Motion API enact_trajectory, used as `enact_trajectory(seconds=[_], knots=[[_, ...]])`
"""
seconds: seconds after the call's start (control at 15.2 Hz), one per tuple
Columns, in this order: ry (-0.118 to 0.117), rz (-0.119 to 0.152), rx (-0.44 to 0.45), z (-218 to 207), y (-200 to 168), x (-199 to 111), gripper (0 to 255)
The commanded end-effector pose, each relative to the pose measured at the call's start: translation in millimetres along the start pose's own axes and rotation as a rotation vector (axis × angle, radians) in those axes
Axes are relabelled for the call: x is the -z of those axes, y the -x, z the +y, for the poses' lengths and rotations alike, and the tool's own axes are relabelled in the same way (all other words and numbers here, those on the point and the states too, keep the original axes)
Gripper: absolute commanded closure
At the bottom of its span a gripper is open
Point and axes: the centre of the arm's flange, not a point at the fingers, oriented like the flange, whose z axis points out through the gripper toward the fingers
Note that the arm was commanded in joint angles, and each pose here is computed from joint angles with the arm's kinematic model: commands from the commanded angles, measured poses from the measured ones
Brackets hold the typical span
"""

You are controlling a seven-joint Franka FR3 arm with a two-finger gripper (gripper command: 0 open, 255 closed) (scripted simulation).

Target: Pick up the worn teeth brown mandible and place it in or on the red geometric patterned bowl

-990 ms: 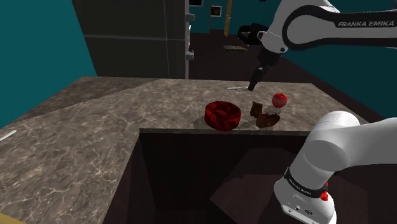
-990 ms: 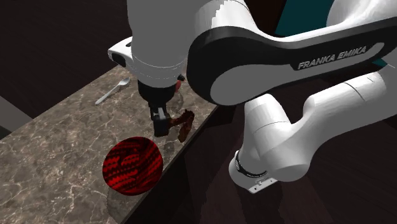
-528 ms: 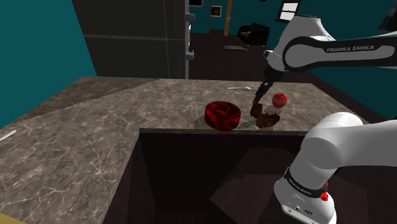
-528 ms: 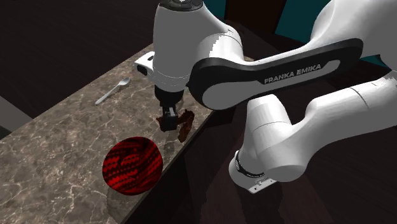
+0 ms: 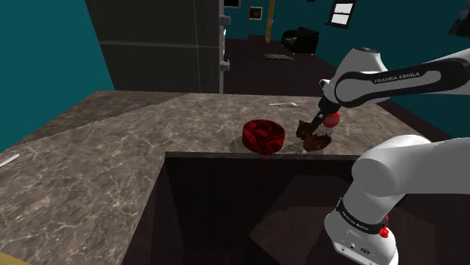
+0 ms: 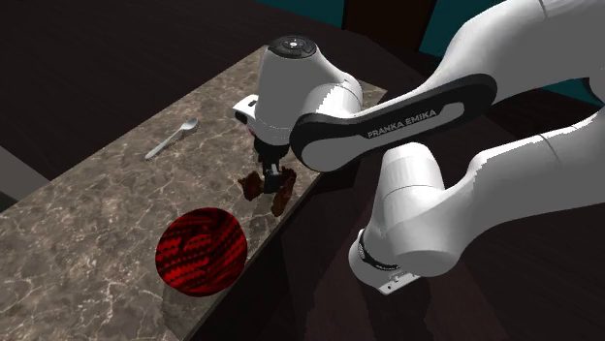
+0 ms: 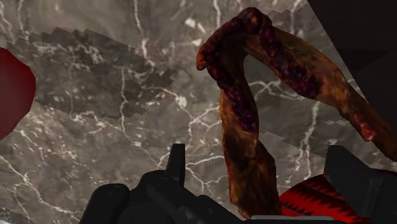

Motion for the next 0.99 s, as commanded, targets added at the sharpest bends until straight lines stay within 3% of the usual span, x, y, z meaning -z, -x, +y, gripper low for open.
enact_trajectory(seconds=[0.0,0.4,0.86,0.92], knots=[[0.001,0.001,-0.002,3,3,-11,0],[0.001,0.001,-0.002,3,3,-41,0],[0.001,0.001,-0.002,3,3,-41,0],[0.001,0.001,-0.002,3,3,-41,255]])
